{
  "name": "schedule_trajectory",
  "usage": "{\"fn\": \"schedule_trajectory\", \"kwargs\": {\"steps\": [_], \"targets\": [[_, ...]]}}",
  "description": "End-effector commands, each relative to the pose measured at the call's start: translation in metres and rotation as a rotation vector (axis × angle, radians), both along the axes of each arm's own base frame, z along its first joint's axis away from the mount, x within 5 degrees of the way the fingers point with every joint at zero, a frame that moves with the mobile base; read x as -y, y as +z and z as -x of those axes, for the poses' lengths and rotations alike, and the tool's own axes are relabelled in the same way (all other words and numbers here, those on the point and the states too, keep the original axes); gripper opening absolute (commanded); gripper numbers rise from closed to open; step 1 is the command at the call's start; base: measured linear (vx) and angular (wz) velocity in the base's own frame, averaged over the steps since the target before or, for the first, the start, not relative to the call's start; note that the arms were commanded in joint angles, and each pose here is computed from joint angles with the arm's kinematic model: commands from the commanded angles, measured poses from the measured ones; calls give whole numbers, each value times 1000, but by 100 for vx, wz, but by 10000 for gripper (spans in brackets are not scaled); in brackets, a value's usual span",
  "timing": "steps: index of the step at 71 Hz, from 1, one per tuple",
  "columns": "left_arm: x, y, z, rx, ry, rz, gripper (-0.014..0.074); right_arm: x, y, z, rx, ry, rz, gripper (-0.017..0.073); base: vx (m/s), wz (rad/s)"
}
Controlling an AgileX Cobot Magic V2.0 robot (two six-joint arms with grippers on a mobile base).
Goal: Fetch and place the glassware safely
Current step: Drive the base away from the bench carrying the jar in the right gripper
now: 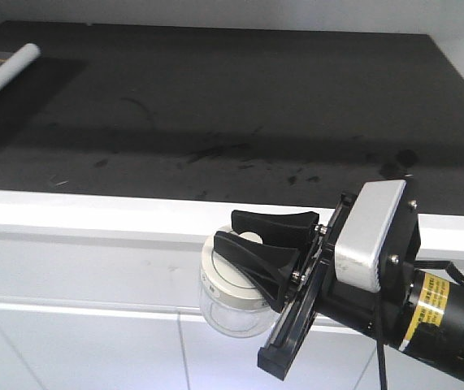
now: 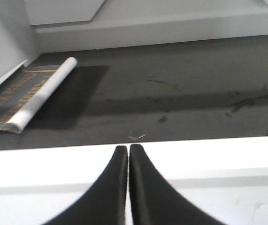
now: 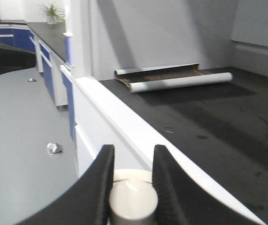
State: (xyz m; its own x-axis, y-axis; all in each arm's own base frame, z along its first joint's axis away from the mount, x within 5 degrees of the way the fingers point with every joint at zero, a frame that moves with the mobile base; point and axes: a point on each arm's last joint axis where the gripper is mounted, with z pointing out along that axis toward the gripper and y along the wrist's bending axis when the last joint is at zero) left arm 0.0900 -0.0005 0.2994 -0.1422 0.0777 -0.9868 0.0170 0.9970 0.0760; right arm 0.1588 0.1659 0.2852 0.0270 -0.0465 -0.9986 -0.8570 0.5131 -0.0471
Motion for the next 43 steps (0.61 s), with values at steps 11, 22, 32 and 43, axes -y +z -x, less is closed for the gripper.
{"fn": "schedule_trajectory", "kwargs": {"steps": [11,22,32,43], "targets": [[1,14,-1,84,-5,13,-7,-1,24,4,76,39,-115,-3,-9,43],[1,14,-1,84,-5,13,-7,-1,24,4,76,39,-115,-3,-13,55],[1,14,-1,84,-5,13,-7,-1,24,4,76,39,-115,-3,-15,59],[1,14,-1,84,-5,13,-7,-1,24,4,76,39,-115,-3,-15,57]]}}
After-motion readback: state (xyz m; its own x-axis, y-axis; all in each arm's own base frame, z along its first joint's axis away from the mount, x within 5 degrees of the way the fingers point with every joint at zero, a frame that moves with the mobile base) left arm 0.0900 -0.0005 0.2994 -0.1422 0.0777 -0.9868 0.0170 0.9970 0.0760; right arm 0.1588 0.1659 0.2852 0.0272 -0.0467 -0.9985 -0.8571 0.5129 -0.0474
